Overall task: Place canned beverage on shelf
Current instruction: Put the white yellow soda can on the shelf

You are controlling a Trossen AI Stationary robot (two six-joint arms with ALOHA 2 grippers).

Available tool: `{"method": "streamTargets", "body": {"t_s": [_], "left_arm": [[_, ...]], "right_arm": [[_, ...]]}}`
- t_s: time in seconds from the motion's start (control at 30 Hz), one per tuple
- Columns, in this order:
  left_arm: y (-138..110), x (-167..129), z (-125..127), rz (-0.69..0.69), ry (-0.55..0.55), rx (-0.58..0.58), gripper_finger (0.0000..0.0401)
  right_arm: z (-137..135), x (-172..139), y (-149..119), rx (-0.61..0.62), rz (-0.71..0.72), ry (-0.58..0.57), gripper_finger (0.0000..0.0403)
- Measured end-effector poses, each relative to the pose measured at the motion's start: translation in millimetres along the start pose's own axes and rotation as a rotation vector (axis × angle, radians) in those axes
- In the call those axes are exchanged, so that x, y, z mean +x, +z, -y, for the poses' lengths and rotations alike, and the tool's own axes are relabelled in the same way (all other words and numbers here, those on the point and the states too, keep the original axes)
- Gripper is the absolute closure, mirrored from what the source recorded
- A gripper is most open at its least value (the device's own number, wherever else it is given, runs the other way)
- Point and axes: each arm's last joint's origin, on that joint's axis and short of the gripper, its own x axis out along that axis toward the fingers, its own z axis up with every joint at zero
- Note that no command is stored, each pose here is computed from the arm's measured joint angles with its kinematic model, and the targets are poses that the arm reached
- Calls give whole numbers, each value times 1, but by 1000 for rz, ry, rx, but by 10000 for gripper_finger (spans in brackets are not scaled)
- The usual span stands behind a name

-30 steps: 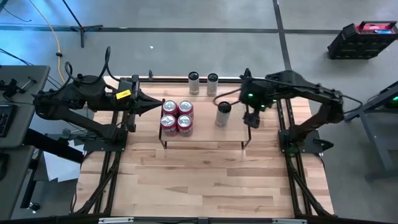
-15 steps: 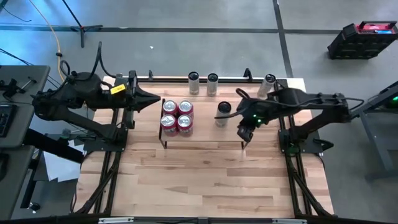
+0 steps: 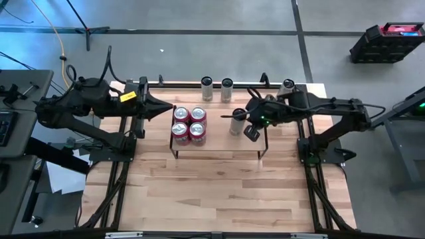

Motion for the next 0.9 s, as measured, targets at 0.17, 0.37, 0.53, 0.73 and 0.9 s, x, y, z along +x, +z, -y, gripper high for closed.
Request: {"method": "streamTargets", "body": {"t_s": [0.17,0.37,0.53,0.73,0.9], "left_arm": [[0,1,0,-3,-1,9,401],[0,1,0,-2,1,20,401],[0,1,0,-2,1,29,401],[0,1,0,-2,1,32,401],[0,1,0,-2,1,44,401]], "right_arm": [[1,0,1,-23,17,-29,399],[6,0,-3,-10,5,-124,402],[3,0,1,8,50,-102,402],[-2,3,0,29,27,-23,403],[-14,10,-3,36,26,77,403]]}}
